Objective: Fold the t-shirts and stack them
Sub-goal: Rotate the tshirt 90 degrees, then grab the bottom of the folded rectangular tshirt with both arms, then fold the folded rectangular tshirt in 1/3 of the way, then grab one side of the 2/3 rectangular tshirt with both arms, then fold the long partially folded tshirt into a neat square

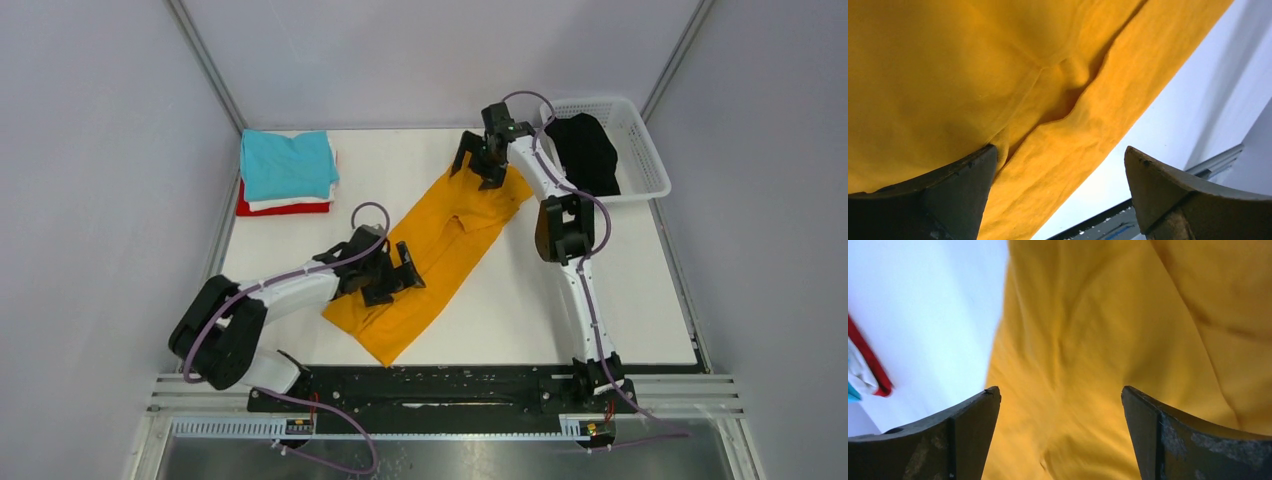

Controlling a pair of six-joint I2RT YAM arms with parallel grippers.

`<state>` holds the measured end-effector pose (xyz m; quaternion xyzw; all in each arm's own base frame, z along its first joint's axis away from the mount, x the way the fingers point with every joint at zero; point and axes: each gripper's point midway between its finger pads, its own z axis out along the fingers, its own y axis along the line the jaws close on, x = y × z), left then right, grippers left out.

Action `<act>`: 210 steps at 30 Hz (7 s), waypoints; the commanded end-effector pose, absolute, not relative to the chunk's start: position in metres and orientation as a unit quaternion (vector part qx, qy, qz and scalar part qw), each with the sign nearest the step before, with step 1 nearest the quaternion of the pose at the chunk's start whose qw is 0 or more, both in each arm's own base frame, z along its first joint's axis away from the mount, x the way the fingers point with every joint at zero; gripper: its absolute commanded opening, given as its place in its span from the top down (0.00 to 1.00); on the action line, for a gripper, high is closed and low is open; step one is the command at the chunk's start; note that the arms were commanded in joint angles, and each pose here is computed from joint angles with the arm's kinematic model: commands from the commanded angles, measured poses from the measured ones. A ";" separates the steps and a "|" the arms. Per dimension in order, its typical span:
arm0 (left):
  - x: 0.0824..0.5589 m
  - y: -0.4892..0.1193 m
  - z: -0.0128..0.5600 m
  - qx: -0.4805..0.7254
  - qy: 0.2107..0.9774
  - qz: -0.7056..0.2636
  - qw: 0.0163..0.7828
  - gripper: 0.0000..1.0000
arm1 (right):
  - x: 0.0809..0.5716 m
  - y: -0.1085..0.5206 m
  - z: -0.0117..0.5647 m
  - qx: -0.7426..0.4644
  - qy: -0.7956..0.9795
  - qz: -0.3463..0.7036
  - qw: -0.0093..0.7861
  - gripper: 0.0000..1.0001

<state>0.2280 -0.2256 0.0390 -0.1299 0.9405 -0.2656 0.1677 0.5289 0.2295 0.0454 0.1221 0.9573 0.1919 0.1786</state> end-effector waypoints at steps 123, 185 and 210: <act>0.395 -0.274 0.103 0.000 0.925 -0.293 0.241 1.00 | 0.353 0.193 0.096 0.094 0.916 0.335 0.201 0.94; 0.197 -0.216 0.035 -0.033 0.955 -0.240 0.174 1.00 | 0.135 0.172 0.018 0.076 0.959 0.263 0.076 1.00; 0.285 -0.207 0.206 -0.062 0.872 -0.260 0.411 1.00 | 0.224 0.130 0.176 0.095 0.876 0.200 0.428 1.00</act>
